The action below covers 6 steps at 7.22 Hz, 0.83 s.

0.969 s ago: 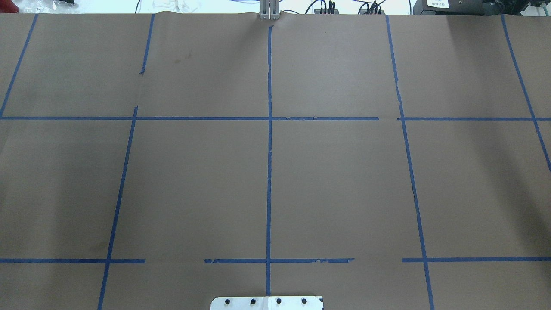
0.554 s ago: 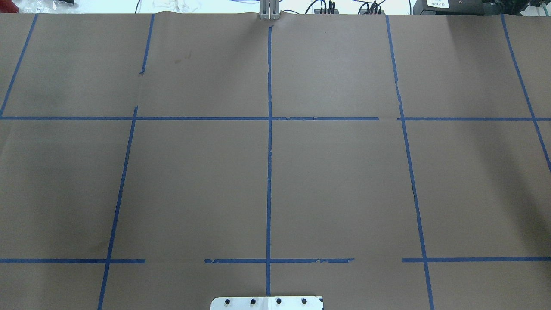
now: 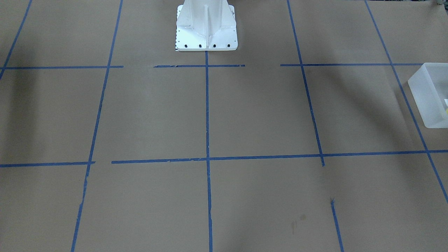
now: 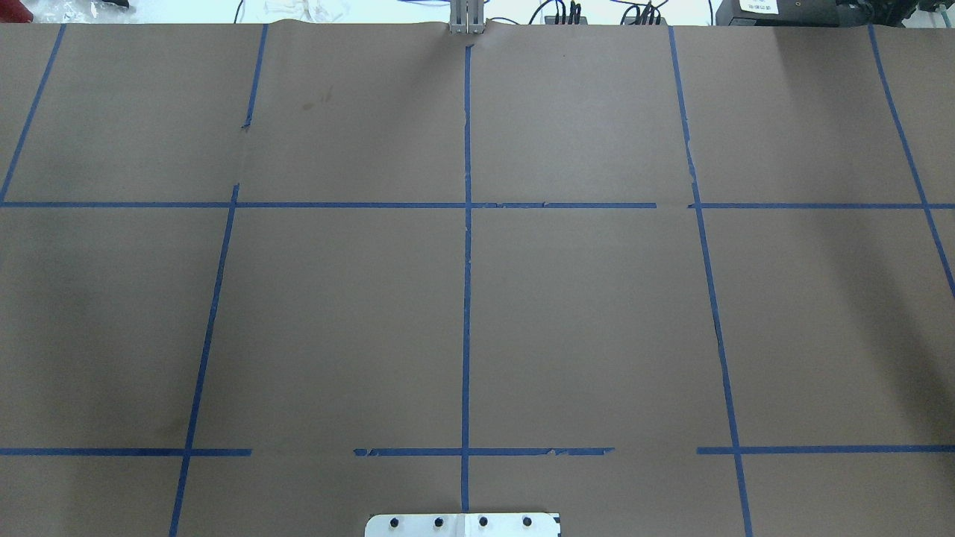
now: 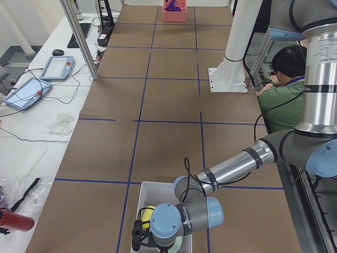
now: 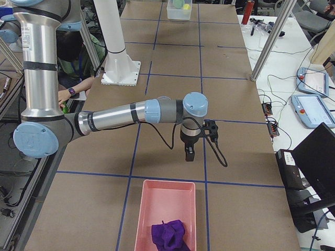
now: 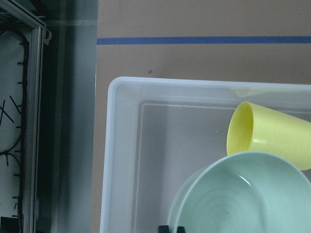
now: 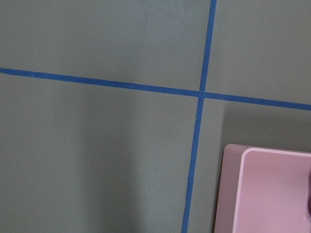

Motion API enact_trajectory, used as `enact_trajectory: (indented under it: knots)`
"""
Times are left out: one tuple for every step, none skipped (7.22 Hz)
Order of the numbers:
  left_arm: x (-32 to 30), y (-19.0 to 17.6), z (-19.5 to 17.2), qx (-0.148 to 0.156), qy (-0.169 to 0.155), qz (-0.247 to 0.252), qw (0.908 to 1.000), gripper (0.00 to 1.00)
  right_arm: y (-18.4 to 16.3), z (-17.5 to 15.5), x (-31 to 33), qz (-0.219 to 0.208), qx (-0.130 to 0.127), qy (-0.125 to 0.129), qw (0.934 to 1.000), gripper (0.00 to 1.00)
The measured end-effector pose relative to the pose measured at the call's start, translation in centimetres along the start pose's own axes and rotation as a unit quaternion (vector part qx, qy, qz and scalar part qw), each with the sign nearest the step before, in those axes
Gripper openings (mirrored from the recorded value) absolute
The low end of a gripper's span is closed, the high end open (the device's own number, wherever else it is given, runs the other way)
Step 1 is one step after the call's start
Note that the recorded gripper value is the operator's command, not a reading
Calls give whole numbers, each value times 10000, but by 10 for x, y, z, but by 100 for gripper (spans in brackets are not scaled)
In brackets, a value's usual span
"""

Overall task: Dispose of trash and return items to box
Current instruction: 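Lower the pale green bowl into the clear bin beside the yellow cup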

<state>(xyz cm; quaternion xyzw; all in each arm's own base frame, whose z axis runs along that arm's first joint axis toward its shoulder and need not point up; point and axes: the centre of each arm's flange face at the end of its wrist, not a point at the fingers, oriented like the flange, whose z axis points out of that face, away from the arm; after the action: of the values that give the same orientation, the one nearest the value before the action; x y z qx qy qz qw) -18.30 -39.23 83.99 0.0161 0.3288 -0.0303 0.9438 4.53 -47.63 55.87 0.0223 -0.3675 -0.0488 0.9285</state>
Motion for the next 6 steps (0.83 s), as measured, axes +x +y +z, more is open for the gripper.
enact_trajectory:
  knots:
    - [0,0,-2,27,-13,0,10000,100,0,0,0,-2,5,-1,10000,100]
    - [4,-6,-10,112,-37,45,9999,100,0,-1,-1,-5,9,-4,10000,100]
    - [16,-18,-30,304,-87,174,9993,100,0,-1,-1,-6,10,-6,10000,100]
    - [34,-34,-58,574,-151,331,9977,100,0,-1,-1,-7,11,-6,10000,100]
    - [57,-49,-91,896,-210,444,9948,100,0,-1,-1,-7,12,-7,10000,100]
    - [79,-58,-120,1191,-244,549,9911,100,0,-1,-1,-8,10,-5,10000,100]
